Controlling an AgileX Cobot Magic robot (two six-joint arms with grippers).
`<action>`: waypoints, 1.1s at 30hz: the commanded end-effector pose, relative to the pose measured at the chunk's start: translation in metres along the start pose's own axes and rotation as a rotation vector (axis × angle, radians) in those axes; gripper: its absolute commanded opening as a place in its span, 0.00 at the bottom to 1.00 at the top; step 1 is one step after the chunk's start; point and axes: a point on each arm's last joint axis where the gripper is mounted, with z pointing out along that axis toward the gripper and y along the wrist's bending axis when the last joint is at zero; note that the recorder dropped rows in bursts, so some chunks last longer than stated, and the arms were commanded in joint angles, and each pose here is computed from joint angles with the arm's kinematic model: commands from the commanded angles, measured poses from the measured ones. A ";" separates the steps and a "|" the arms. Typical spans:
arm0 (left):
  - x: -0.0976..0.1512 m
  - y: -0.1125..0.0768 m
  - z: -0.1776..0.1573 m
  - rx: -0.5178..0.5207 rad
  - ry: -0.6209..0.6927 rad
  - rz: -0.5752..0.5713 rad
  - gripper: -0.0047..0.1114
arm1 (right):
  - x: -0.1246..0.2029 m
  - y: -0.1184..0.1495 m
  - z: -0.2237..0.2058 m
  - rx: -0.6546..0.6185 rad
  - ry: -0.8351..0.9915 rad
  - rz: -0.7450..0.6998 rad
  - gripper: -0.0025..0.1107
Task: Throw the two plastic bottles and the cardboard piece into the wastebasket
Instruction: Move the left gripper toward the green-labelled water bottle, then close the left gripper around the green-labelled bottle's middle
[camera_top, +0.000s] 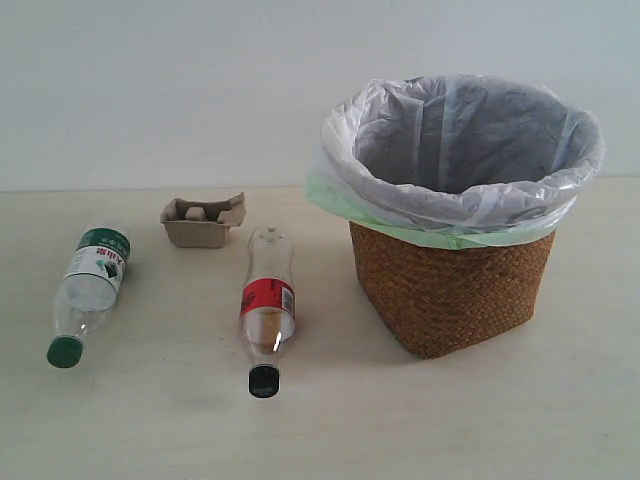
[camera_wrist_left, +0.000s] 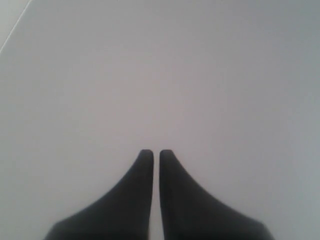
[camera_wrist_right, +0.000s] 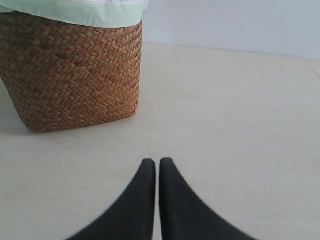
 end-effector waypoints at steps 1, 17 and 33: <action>-0.021 -0.006 0.030 -0.099 0.193 0.097 0.07 | -0.001 0.000 0.000 0.006 -0.010 0.001 0.02; 0.033 0.029 0.163 -0.352 0.784 0.162 0.95 | -0.001 0.000 0.000 0.006 -0.010 0.001 0.02; 0.205 0.081 0.207 -0.250 1.397 0.203 0.98 | -0.001 0.000 0.000 0.006 -0.010 0.001 0.02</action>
